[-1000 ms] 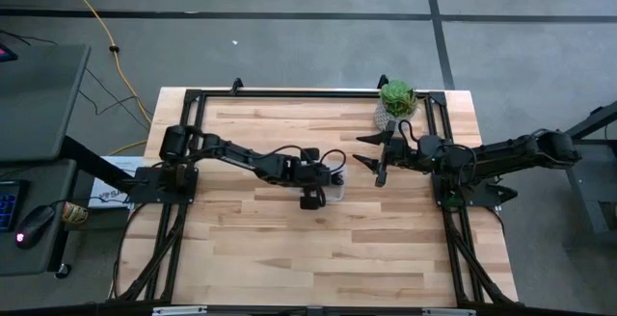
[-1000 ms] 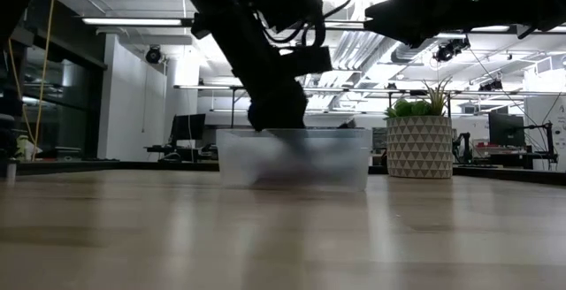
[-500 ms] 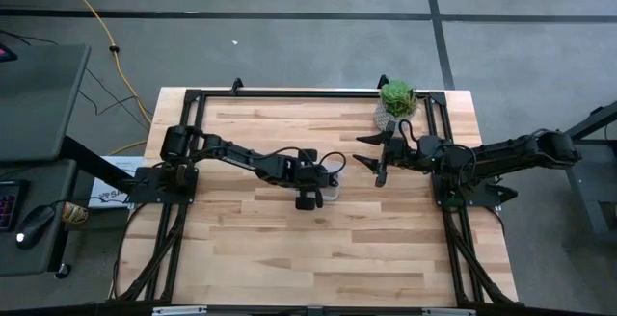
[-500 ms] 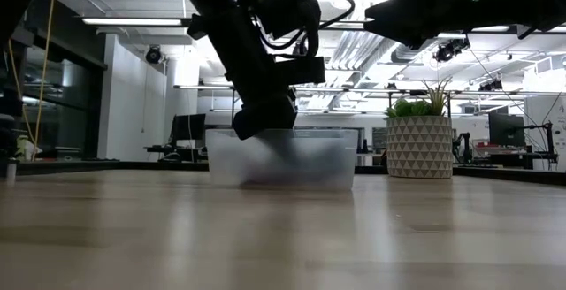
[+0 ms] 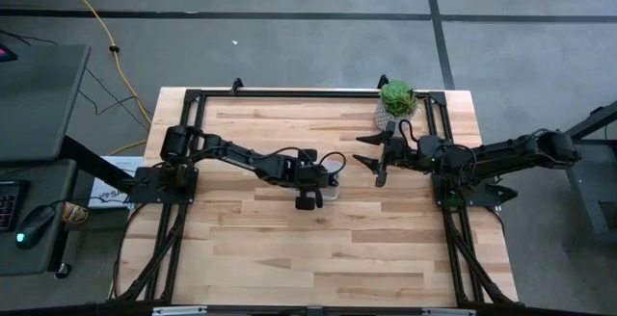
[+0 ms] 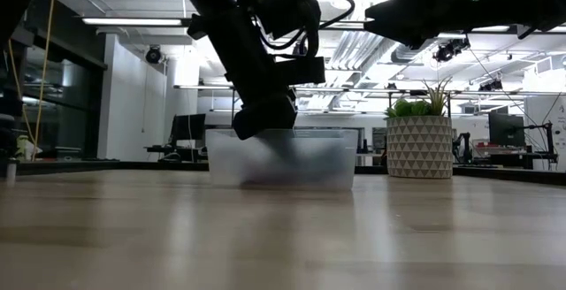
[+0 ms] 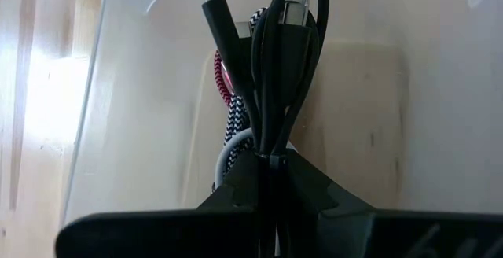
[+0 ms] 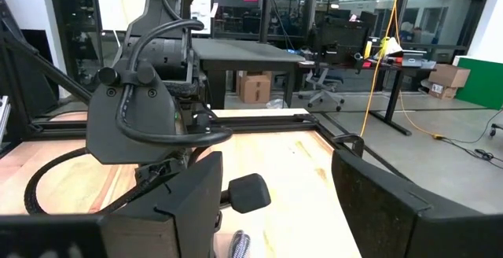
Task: Pick and place USB-C Cables
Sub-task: Put the black charger cable into the transparent bin, then return to Home Position
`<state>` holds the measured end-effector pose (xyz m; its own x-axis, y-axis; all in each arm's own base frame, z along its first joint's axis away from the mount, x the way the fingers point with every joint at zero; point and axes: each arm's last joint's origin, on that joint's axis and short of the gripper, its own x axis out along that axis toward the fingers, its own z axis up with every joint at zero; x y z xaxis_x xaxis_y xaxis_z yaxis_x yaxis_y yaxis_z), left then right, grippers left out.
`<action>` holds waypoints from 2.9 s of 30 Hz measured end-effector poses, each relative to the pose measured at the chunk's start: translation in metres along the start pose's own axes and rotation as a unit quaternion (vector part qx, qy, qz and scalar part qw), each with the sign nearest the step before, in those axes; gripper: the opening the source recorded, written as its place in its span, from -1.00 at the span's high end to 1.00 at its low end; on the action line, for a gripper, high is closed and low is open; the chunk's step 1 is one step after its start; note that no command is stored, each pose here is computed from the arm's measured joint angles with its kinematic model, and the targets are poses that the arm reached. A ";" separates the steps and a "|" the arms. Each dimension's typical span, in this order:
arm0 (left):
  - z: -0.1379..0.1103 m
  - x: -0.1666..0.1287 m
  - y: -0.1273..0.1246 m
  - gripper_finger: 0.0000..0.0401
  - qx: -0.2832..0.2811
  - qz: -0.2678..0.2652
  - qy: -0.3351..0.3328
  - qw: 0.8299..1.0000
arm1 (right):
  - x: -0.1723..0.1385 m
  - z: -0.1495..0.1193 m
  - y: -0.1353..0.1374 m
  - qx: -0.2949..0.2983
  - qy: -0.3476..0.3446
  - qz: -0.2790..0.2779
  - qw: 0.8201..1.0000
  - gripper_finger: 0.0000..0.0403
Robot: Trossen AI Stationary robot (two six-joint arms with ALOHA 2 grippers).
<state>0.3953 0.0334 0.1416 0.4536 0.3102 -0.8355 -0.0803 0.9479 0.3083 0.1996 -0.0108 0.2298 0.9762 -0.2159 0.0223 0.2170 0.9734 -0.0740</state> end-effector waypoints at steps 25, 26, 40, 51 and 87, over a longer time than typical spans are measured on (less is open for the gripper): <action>0.000 0.000 0.000 0.96 0.000 0.000 -0.001 1.000 | 0.000 -0.001 0.000 -0.001 0.003 0.000 1.000 -0.15; 0.000 0.000 0.000 0.96 0.000 0.000 -0.001 1.000 | 0.000 -0.001 0.000 -0.001 0.003 0.000 1.000 -0.15; 0.000 0.001 0.000 0.48 -0.013 0.009 0.000 1.000 | 0.000 -0.001 0.000 -0.001 0.003 0.000 1.000 -0.15; 0.000 0.001 0.000 0.20 -0.020 0.011 -0.002 1.000 | 0.000 -0.001 0.000 -0.001 0.003 0.000 1.000 -0.15; 0.007 -0.091 0.011 0.08 -0.079 0.021 -0.064 0.995 | 0.000 -0.001 0.000 0.004 0.007 0.004 1.000 -0.15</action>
<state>0.3597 0.0152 0.2243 0.5547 0.3479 -0.7558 -0.2349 0.9369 0.2589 0.1997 -0.0104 0.2285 0.9780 -0.2083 0.0084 0.2084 0.9758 -0.0667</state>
